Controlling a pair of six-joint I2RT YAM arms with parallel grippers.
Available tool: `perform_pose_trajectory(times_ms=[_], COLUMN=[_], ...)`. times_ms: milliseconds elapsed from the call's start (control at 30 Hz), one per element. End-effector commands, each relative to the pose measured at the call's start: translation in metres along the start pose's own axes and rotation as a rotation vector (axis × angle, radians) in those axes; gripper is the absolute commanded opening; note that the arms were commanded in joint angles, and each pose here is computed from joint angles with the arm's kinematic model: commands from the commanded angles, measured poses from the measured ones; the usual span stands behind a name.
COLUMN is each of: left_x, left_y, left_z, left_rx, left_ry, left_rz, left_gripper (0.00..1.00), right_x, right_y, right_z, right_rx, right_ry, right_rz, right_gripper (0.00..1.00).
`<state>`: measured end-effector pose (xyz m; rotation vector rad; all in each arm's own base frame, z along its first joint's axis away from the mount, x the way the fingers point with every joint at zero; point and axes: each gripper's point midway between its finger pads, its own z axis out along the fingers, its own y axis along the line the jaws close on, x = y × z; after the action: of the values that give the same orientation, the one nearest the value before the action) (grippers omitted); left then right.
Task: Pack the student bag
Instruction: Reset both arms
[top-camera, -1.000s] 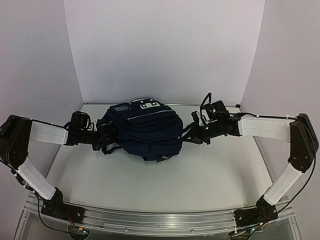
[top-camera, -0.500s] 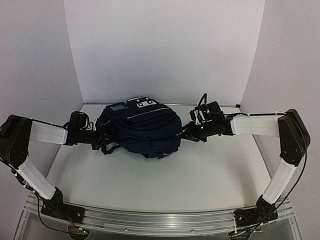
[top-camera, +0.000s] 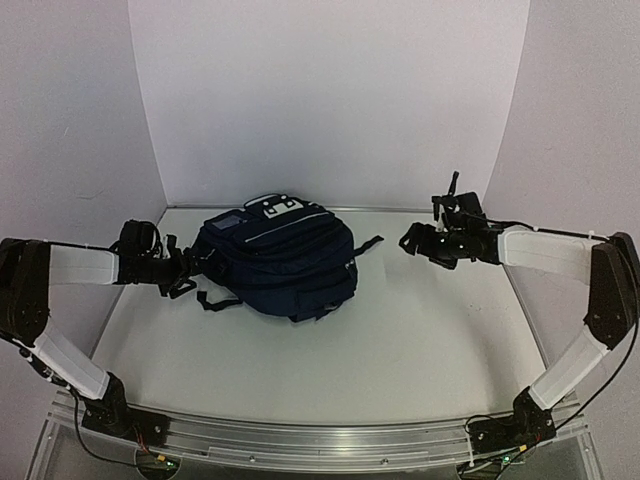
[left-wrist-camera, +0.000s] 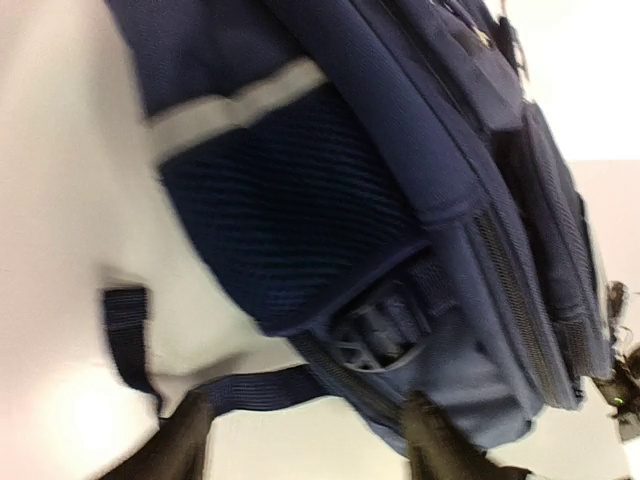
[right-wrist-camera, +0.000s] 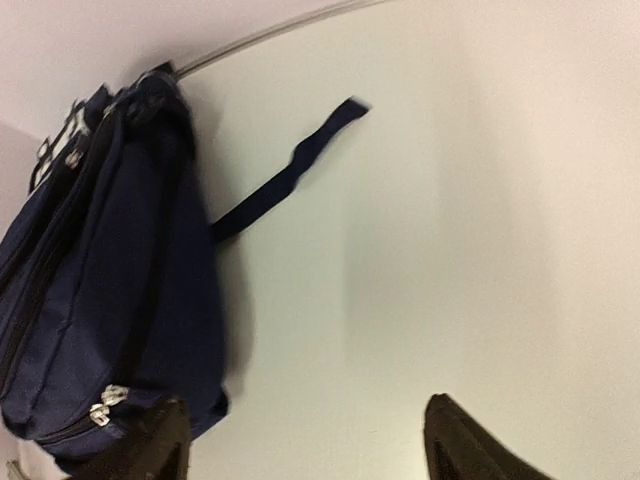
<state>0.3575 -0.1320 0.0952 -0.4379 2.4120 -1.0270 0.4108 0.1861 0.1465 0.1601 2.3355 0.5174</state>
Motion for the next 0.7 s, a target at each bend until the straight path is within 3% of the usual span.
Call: perform_pose_trajectory(times_ms=[0,167,333,533,667], left_x=[-0.032,-0.057,-0.089,-0.110,-0.108], left_y=[0.006,0.028,0.052,0.052,0.049], left_z=[-0.025,-0.060,-0.124,-0.190,-0.203], left_rx=[-0.175,-0.271,-0.362,-0.499,-0.503], left_ry=[-0.136,-0.252,-0.494,-0.864,-0.982], left_rz=[0.072,0.046,-0.020,0.200,0.322], left_gripper=[0.86,0.99,1.00,1.00,1.00], right_x=[-0.019,-0.041,-0.080,-0.098,-0.079], right_y=[-0.026,-0.063,-0.088,-0.100,-0.120], right_z=[-0.019,-0.038,-0.094,-0.181,-0.205], right_rx=[0.121,0.180,0.220,0.249,0.304], right_ry=[-0.096,-0.171,-0.393,-0.834,-0.982], right_rz=[-0.036,0.015,0.047,-0.006,-0.024], right_gripper=[0.97,0.98,0.98,0.98,0.98])
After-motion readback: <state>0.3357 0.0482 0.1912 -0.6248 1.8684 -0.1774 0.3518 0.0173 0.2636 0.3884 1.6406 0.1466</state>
